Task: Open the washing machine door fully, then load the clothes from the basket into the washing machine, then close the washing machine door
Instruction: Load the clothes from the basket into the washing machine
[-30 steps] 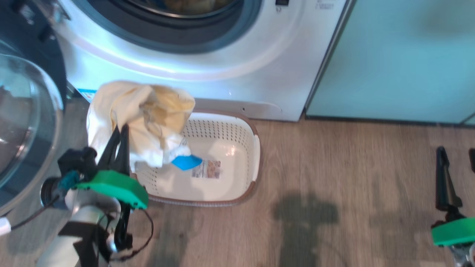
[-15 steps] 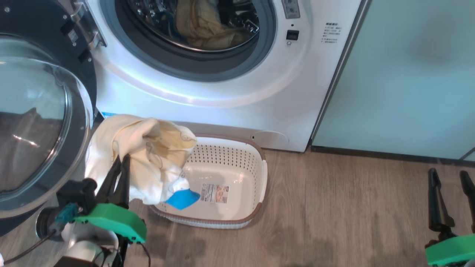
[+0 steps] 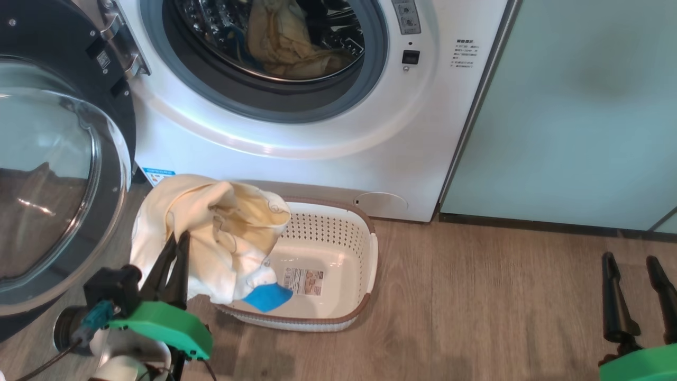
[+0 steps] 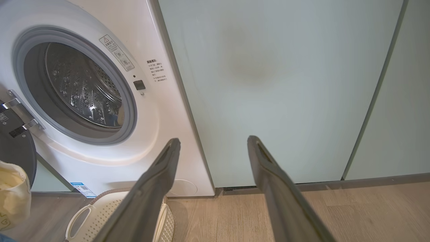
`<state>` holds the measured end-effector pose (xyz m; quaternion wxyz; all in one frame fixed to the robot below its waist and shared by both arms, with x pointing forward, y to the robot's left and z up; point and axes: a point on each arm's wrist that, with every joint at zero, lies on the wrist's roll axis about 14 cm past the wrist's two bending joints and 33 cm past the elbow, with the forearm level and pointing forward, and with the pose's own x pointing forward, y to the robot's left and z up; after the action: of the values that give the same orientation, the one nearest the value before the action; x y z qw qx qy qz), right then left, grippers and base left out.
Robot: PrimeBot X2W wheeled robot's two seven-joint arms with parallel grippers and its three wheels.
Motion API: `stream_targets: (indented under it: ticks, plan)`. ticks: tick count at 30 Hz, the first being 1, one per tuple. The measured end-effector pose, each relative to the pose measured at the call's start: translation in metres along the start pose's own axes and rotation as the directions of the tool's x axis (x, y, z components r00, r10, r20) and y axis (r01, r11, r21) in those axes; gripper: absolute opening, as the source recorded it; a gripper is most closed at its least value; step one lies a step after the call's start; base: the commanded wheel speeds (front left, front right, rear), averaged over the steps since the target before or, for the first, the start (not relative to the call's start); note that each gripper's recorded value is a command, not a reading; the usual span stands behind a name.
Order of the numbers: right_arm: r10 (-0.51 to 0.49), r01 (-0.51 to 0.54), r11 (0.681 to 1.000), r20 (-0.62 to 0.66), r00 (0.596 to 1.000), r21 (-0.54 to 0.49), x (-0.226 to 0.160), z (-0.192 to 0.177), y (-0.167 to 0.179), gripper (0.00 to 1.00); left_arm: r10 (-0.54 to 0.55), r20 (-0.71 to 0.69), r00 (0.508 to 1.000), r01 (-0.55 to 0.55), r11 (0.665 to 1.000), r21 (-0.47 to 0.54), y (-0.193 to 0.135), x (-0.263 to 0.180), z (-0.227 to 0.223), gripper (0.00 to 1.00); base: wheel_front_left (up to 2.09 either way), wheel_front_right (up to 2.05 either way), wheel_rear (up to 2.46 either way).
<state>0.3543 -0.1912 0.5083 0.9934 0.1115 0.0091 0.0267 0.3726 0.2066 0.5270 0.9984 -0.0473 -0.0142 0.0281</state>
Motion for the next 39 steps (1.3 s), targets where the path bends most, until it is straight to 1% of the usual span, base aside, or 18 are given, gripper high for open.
stream_targets:
  ticks: [22, 30, 35, 39]
  plan:
    - [-0.01, 0.01, 1.0, -0.022, 1.0, 0.003, 0.004, -0.008, -0.003, 1.0, -0.025, -0.036, 0.999, 0.025, 1.0, -0.004, -0.009, 0.01, -0.013, 0.0, 0.0, 0.0, 0.0]
    - [-0.021, 0.021, 1.0, -0.053, 0.998, 0.007, 0.01, -0.019, -0.006, 1.0, -0.08, -0.041, 0.996, 0.08, 0.997, -0.011, -0.026, 0.037, -0.02, 0.0, 0.0, 0.0, 0.0]
    - [-0.032, 0.033, 0.999, -0.034, 0.999, 0.011, 0.026, -0.018, -0.012, 1.0, -0.108, -0.041, 0.993, 0.107, 0.994, -0.019, -0.038, 0.065, -0.029, 0.0, 0.0, 0.0, 0.0]
    - [-0.057, 0.058, 0.998, -0.056, 0.997, 0.017, 0.031, -0.028, -0.02, 1.0, -0.128, -0.043, 0.991, 0.127, 0.992, -0.025, -0.047, 0.09, -0.039, 0.0, 0.0, 0.0, 0.0]
